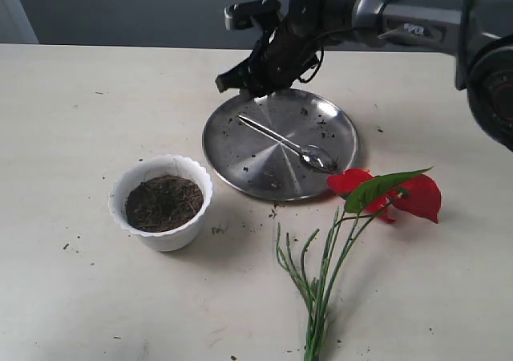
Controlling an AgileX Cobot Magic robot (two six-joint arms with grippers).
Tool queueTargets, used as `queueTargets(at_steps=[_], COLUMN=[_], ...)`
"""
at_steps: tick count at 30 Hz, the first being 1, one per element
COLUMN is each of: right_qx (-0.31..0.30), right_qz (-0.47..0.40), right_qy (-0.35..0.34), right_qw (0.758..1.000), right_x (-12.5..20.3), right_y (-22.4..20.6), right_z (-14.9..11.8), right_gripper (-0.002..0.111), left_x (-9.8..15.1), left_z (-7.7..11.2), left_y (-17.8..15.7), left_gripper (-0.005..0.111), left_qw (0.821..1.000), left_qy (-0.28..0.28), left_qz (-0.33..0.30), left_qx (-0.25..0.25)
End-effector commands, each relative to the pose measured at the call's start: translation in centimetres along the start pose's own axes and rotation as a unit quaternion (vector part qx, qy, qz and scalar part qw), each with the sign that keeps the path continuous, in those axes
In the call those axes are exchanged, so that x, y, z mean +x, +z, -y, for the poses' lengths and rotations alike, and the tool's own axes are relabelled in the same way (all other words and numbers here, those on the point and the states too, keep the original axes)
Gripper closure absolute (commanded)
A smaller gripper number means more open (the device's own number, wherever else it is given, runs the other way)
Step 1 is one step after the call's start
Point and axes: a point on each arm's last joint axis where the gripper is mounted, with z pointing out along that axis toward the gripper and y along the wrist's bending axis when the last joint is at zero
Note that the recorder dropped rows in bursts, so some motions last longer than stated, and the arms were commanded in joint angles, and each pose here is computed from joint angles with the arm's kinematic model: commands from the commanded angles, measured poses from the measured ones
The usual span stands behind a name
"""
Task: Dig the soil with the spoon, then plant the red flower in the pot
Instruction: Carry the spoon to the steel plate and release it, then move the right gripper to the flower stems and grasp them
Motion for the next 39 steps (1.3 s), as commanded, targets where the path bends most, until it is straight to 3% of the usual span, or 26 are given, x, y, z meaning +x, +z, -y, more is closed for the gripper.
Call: queueTargets(at_steps=[1,9,20,26,33,39], right_qx=[-0.013,0.007,-0.040,-0.092,-0.082,-0.074], right_qz=[-0.033,-0.094,-0.006,-0.037,-0.002,0.022], right_qy=[0.049,0.058,0.132,0.178,0.261,0.270], right_qw=[0.998,0.994,0.990,0.979,0.962,0.960], right_x=[-0.9,2.1,13.4,19.3,23.0,23.4], right_y=[-5.8,-12.7,-21.5,-21.2,-18.5,-18.1], right_z=[-0.9,-1.7,-6.4,-8.1,-7.6,-7.1], right_gripper=[0.078,0.078,0.076,0.050,0.053,0.053], left_x=[0.1,0.1,0.1,0.1,0.1,0.1], left_z=[0.0,0.0,0.0,0.0,0.0,0.0], left_y=[0.0,0.0,0.0,0.0,0.0,0.0], left_gripper=[0.106,0.106,0.106,0.106,0.106,0.106], left_qw=[1.000,1.000,1.000,1.000,1.000,1.000], left_qy=[0.000,0.000,0.000,0.000,0.000,0.000], left_qz=[0.000,0.000,0.000,0.000,0.000,0.000], left_qx=[0.001,0.001,0.001,0.001,0.001,0.001])
